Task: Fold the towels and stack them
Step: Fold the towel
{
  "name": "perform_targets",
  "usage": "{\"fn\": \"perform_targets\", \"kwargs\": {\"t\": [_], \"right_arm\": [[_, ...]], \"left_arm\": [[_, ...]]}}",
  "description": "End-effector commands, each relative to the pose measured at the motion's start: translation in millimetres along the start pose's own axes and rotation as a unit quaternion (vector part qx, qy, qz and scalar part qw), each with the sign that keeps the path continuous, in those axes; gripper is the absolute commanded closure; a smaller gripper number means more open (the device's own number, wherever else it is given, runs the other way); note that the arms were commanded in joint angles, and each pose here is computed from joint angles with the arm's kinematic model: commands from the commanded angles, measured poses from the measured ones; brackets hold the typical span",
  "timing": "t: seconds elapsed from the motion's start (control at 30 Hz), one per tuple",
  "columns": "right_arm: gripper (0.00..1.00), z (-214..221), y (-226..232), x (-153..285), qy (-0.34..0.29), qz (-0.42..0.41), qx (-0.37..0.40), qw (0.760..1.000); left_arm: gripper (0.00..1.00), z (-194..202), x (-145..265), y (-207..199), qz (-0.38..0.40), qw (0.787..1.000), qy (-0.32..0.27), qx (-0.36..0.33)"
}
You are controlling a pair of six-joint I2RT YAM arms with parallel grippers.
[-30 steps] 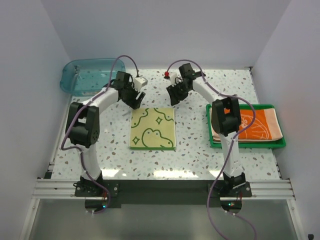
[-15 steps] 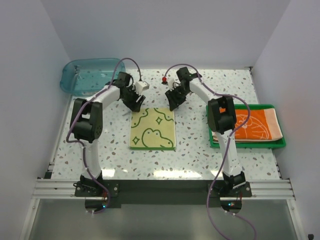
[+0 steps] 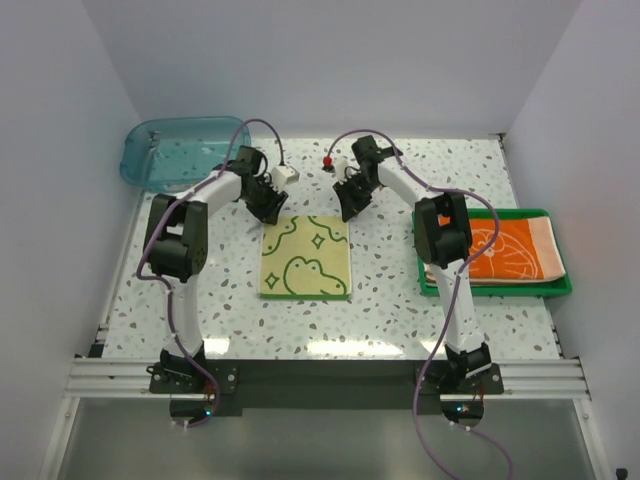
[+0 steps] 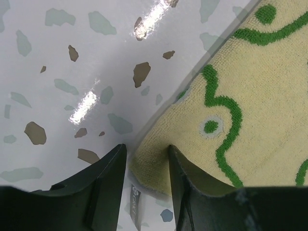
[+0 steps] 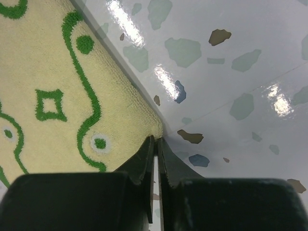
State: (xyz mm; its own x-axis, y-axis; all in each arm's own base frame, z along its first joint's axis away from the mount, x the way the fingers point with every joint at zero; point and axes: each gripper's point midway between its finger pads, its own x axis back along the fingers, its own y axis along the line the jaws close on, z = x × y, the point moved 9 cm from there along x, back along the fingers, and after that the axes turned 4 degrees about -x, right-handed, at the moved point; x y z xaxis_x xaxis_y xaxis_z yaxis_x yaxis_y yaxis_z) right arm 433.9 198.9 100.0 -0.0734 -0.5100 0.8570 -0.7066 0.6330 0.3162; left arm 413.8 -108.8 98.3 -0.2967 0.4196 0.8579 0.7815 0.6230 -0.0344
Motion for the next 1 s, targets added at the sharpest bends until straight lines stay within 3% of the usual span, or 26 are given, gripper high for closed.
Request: {"fn": "perform_targets", "kwargs": {"t": [0.0, 0.57, 0.8, 0.97], "right_arm": [[0.96, 6, 0, -4, 0.016, -0.001, 0.006, 1.0], [1.0, 1, -2, 0, 0.008, 0.021, 0.009, 1.0], [1.0, -5, -2, 6, -0.001, 0.04, 0.01, 0.999], [1.0, -10, -2, 16, -0.009, 0.06, 0.015, 0.998]], "left_arm": [[0.55, 5, 0, 8, 0.004, 1.0, 0.007, 0.007], [0.6, 32, -13, 14, 0.021, 0.998, 0.03, 0.047], [0.74, 43, -25, 16, 0.018, 0.997, 0.054, 0.058], [0.91, 46, -30, 14, 0.033, 0.996, 0.054, 0.062]]}}
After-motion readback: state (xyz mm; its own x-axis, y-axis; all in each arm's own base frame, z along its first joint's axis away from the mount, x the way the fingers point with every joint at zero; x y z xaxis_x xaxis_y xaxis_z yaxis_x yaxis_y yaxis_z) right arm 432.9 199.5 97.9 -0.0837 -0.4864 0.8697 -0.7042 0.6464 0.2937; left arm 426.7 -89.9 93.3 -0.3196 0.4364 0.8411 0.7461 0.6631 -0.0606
